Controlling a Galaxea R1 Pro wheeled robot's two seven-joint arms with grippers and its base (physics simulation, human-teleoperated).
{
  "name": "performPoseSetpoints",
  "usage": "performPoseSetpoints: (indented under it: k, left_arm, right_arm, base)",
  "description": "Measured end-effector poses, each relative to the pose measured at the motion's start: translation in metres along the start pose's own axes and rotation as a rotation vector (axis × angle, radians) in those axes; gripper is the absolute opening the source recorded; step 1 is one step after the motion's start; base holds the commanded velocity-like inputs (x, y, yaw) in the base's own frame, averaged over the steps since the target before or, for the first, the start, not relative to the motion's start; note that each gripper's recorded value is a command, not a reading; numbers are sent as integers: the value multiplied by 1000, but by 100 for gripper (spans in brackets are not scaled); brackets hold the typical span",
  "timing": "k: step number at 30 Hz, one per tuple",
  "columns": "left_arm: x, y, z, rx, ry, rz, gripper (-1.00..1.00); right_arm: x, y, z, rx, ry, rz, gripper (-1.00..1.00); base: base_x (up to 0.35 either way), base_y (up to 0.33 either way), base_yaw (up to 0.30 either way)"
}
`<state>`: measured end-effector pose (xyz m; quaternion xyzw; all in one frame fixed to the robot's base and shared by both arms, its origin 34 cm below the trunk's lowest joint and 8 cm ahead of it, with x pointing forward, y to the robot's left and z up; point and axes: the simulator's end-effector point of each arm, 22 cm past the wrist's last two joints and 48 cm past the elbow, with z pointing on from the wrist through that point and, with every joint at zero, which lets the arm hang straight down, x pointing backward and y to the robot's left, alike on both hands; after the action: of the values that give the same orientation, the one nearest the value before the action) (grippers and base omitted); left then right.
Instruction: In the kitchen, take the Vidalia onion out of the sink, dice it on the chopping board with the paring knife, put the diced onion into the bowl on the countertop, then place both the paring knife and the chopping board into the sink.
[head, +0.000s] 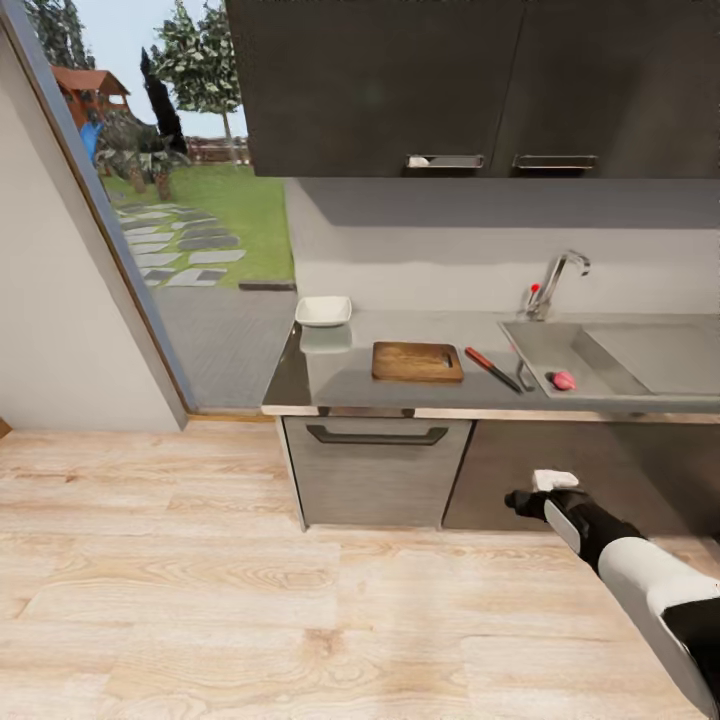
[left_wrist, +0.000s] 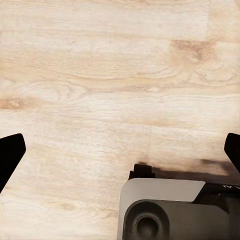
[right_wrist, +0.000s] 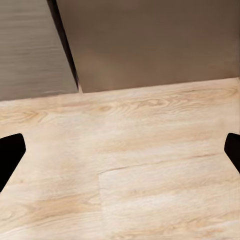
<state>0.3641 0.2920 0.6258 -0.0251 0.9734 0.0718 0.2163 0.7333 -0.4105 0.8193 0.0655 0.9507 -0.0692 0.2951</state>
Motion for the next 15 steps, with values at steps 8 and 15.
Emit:
performPoseSetpoints:
  k: [8, 15]
  left_arm:
    - [0, 0, 0, 0, 0, 0, 100]
    - [0, 1, 0, -2, -1, -1, 100]
  right_arm:
    - [88, 27, 12, -16, -163, -20, 100]
    - [278, 66, -35, -100, -212, -48, 100]
  base:
    - [-7, 0, 0]
    - [0, 0, 0]
